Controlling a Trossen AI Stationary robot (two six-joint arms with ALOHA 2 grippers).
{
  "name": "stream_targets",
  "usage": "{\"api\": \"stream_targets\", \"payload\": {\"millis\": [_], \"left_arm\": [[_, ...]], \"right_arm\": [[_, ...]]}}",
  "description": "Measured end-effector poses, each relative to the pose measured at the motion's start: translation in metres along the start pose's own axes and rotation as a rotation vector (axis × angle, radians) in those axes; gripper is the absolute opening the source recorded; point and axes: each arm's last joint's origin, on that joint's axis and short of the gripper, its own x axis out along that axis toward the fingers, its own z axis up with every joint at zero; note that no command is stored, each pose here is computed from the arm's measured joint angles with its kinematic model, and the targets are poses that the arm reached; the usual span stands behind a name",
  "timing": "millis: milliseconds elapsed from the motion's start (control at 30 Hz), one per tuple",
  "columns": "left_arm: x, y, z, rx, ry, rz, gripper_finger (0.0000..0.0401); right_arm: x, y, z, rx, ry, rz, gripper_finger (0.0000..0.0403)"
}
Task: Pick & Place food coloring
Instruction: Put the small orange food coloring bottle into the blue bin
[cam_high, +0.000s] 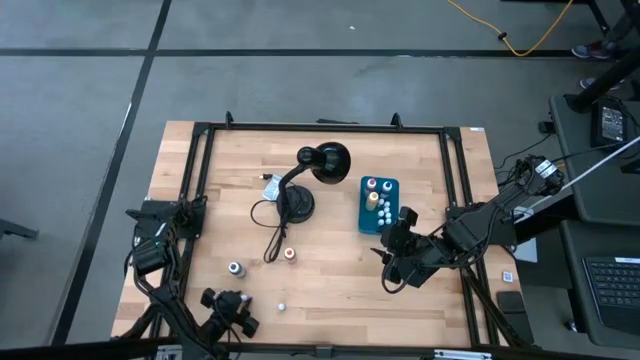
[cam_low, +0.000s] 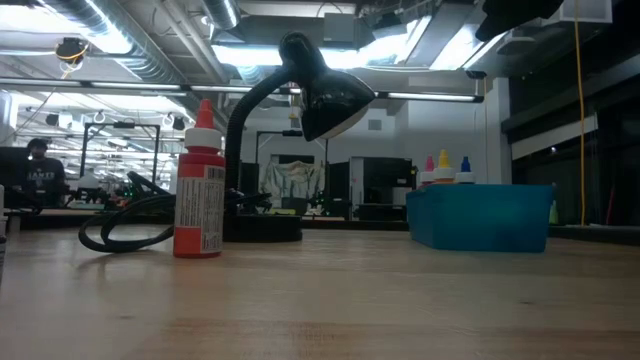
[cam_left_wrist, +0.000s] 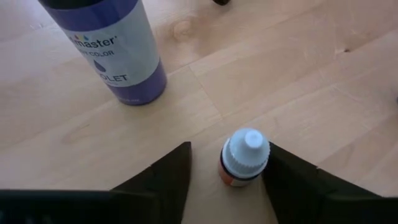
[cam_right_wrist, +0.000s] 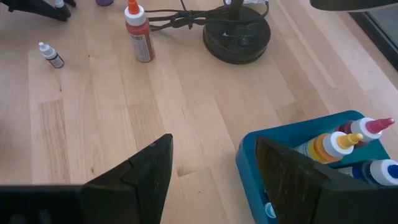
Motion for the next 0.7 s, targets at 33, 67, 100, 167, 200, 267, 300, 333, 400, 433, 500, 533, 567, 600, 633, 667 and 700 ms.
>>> {"api": "stream_targets", "payload": {"millis": [33,67,100,167,200,267,300,333,400,433,500,533,567,600,633,667,700], "left_arm": [[0.000,0.000,0.000,0.000,0.000,0.000,0.0170],[0.000,0.000,0.000,0.000,0.000,0.001,0.0160],[0.000,0.000,0.000,-0.001,0.000,0.001,0.0149],[0.000,0.000,0.000,0.000,-0.001,0.000,0.0128],[0.000,0.000,0.000,0.000,-0.003,-0.002,0.0118],[0.000,0.000,0.000,0.000,-0.008,-0.009,0.0098],[-0.001,-0.001,0.001,0.000,-0.010,-0.012,0.0090],[-0.002,-0.002,0.001,0.002,-0.012,-0.019,0.0083],[-0.007,-0.005,0.004,0.027,-0.028,-0.034,0.0074],[-0.010,-0.007,0.006,0.044,-0.039,-0.037,0.0072],[-0.018,-0.011,0.012,0.084,-0.058,-0.044,0.0072],[-0.022,-0.013,0.015,0.101,-0.065,-0.047,0.0073],[-0.028,-0.016,0.019,0.121,-0.073,-0.049,0.0077],[-0.033,-0.018,0.022,0.146,-0.079,-0.049,0.0080],[-0.038,-0.020,0.026,0.167,-0.080,-0.049,0.0082],[-0.044,-0.023,0.030,0.188,-0.081,-0.052,0.0083],[-0.050,-0.025,0.034,0.214,-0.080,-0.051,0.0083]], "right_arm": [[0.000,0.000,0.000,0.000,0.000,0.000,0.0228],[0.000,0.000,0.000,0.000,0.000,0.000,0.0228],[0.000,0.000,0.000,0.001,0.000,0.000,0.0228],[0.000,0.000,0.000,0.001,0.000,0.000,0.0228],[0.000,0.000,0.000,0.001,0.000,0.000,0.0228],[0.000,0.000,0.000,0.001,0.000,0.000,0.0228],[0.000,0.000,0.000,0.002,0.000,0.000,0.0228],[0.000,0.000,0.000,0.002,0.000,0.000,0.0228],[0.000,0.000,0.000,0.002,0.000,0.000,0.0228],[0.000,0.000,0.000,0.001,0.000,0.000,0.0228],[0.000,0.000,0.000,-0.007,0.000,0.000,0.0228],[0.000,0.000,0.000,-0.020,0.000,0.000,0.0228],[0.000,0.000,0.000,-0.027,0.000,0.000,0.0228],[0.000,0.000,0.000,-0.030,0.000,0.000,0.0228],[0.000,0.000,0.000,-0.029,-0.001,0.001,0.0228],[0.000,0.001,0.001,-0.030,-0.005,0.005,0.0228],[0.000,0.001,0.002,-0.041,-0.013,0.013,0.0228]]}}
